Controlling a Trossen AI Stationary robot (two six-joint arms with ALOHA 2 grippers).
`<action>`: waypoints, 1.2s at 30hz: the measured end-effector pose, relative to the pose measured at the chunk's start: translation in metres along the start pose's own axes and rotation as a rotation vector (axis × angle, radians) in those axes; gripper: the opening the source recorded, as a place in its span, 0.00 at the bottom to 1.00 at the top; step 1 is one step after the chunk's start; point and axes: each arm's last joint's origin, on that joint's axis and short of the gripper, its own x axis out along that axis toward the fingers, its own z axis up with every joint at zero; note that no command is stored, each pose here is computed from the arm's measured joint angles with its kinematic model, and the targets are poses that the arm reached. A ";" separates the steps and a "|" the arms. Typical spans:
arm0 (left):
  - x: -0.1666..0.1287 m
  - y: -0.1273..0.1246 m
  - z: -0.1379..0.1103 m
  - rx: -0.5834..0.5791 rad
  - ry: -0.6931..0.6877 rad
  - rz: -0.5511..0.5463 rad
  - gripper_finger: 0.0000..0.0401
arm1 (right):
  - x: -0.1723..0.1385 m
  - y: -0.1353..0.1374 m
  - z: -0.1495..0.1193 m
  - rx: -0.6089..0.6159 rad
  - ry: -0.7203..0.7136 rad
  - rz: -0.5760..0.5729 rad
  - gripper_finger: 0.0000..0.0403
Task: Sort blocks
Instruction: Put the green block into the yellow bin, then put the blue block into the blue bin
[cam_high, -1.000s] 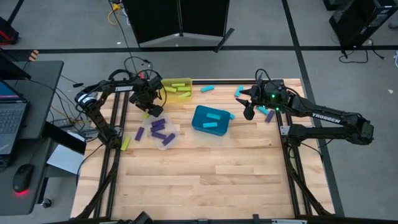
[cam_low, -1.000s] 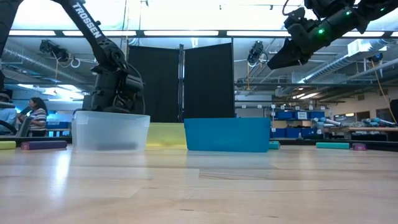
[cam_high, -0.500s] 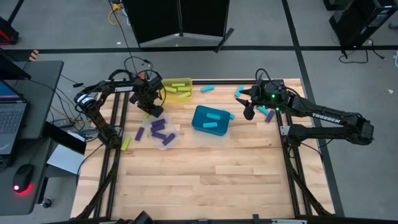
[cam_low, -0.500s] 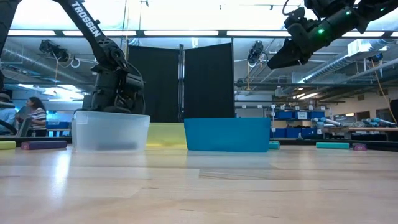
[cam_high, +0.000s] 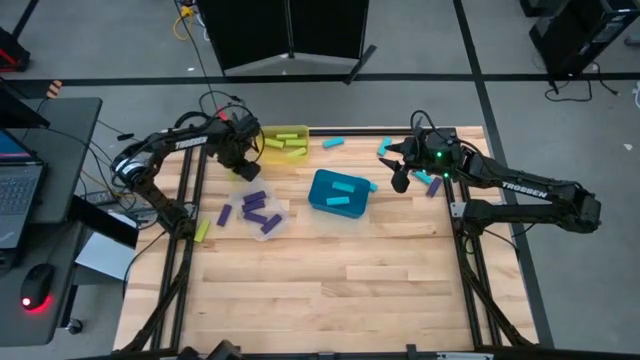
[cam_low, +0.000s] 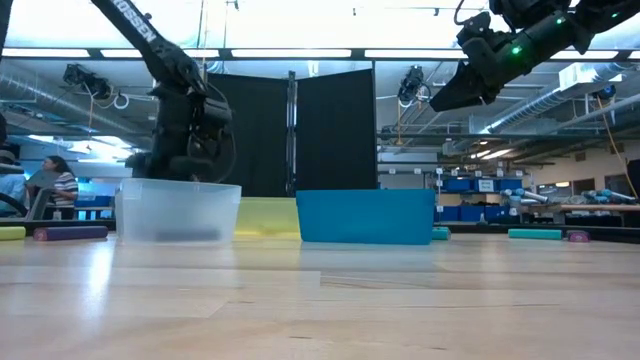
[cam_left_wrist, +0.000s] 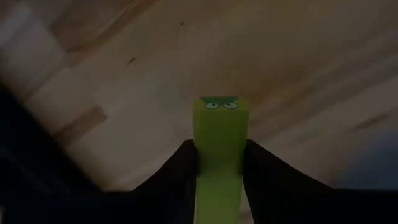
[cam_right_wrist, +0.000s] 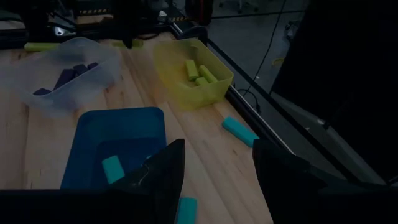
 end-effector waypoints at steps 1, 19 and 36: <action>-0.006 0.001 -0.001 -0.001 -0.014 0.006 0.26 | 0.000 0.000 0.000 0.000 0.000 0.000 0.50; -0.094 -0.019 0.056 0.055 -0.688 -0.216 0.26 | 0.000 -0.001 0.002 0.015 -0.015 -0.012 0.50; -0.047 -0.029 0.095 0.070 -0.603 -0.191 0.61 | 0.000 -0.001 0.001 0.073 -0.014 -0.028 0.50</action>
